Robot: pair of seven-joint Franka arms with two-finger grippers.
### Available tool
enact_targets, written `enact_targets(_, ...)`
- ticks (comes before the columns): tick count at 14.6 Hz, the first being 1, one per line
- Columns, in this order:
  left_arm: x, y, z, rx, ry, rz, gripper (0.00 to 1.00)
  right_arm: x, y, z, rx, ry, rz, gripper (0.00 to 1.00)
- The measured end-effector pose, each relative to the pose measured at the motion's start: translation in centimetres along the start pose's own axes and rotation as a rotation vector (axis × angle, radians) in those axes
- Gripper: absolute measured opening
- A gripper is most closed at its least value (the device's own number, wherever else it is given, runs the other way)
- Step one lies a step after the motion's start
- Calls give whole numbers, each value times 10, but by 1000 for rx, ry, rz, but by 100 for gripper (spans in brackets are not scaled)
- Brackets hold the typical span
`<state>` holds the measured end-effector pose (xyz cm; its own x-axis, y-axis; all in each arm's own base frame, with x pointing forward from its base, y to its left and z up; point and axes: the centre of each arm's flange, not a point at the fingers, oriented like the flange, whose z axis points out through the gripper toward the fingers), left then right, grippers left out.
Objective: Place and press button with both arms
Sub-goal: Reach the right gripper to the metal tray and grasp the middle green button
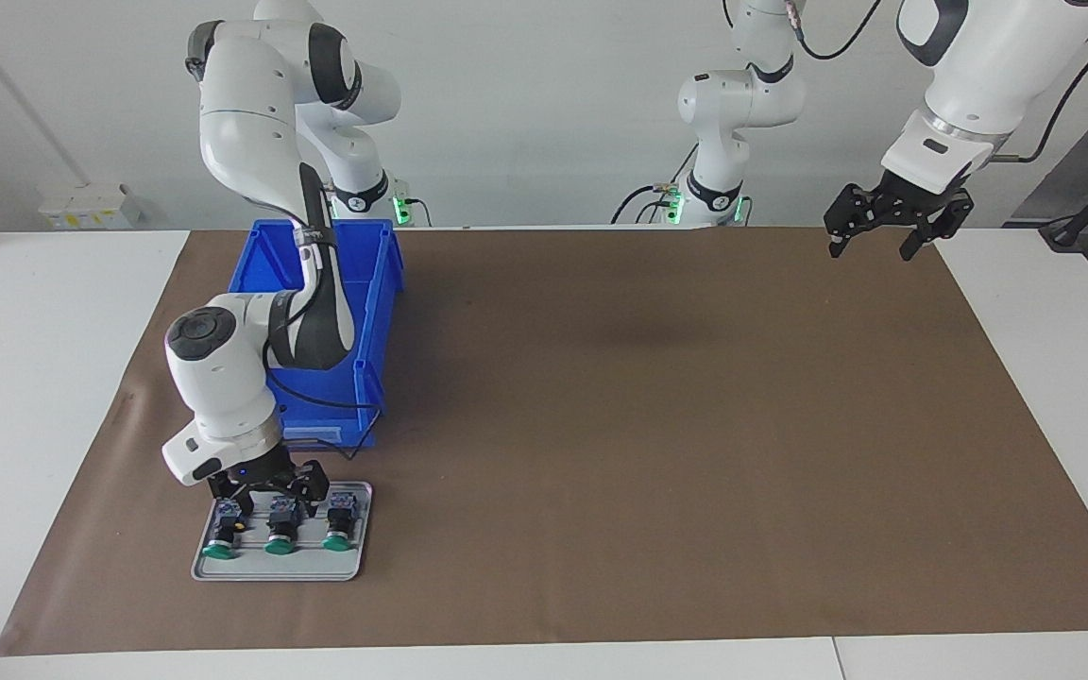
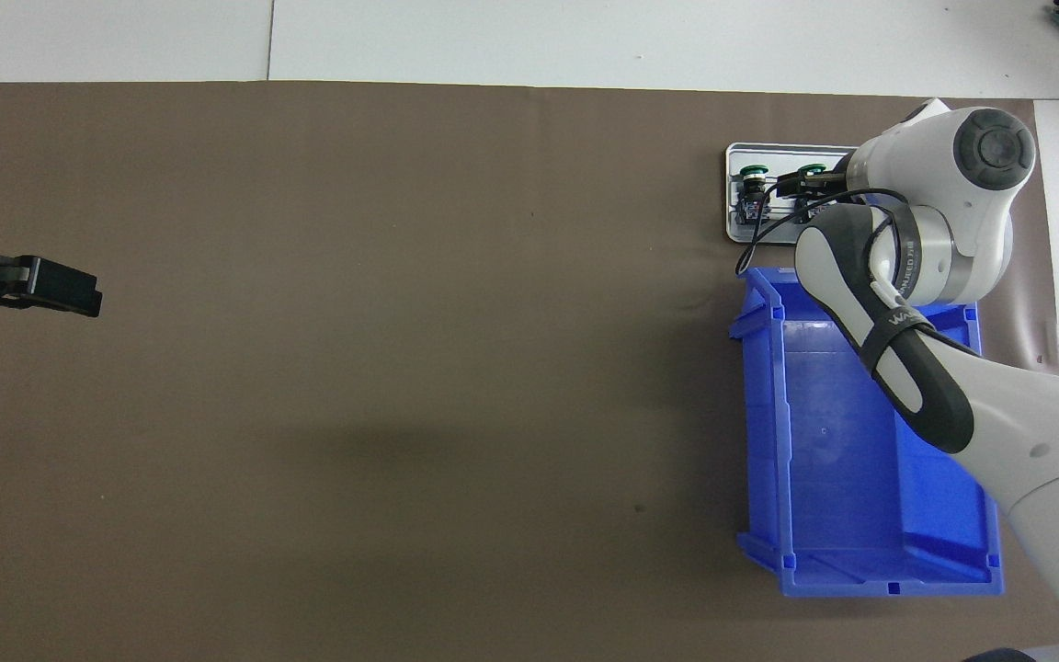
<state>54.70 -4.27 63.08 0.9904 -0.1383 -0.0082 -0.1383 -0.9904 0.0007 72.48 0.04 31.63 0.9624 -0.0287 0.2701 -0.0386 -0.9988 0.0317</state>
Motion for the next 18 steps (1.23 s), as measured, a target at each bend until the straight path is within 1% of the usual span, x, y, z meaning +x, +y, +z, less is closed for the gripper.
enact_targets(1, 0, 0, 0, 0, 0, 0, 100, 0, 2, 2, -1, 3, -1, 98)
enact_targets(2, 0, 0, 0, 0, 0, 0, 100, -1, 4, 5, -1, 0, 3, 95)
enact_targets(3, 0, 0, 0, 0, 0, 0, 100, -1, 5, 9, 1, -4, 6, 94)
enact_targets(5, 0, 0, 0, 0, 0, 0, 100, -3, 5, 13, 8, -10, -1, 77)
enact_targets(6, 0, 0, 0, 0, 0, 0, 100, -3, 5, 14, 9, -12, -5, 77)
enact_targets(7, 0, 0, 0, 0, 0, 0, 100, -4, 5, 15, 9, -13, -7, 70)
enact_targets(8, 0, 0, 0, 0, 0, 0, 100, -4, 5, 16, 9, -15, -7, 59)
enact_targets(9, 0, 0, 0, 0, 0, 0, 100, -4, 5, 17, 9, -16, -8, 56)
enact_targets(11, 0, 0, 0, 0, 0, 0, 100, -4, 7, 19, 9, -11, -10, 56)
enact_targets(12, 0, 0, 0, 0, 0, 0, 100, -4, 8, 20, 9, -6, -10, 53)
enact_targets(13, 0, 0, 0, 0, 0, 0, 100, -4, 9, 20, 11, -3, -7, 46)
enact_targets(14, 0, 0, 0, 0, 0, 0, 100, -4, 9, 20, 22, -2, 7, 46)
enact_targets(15, 0, 0, 0, 0, 0, 0, 100, -4, 9, 20, 38, -2, 26, 42)
enact_targets(18, 0, 0, 0, 0, 0, 0, 100, -2, 7, 18, 56, 2, 40, 42)
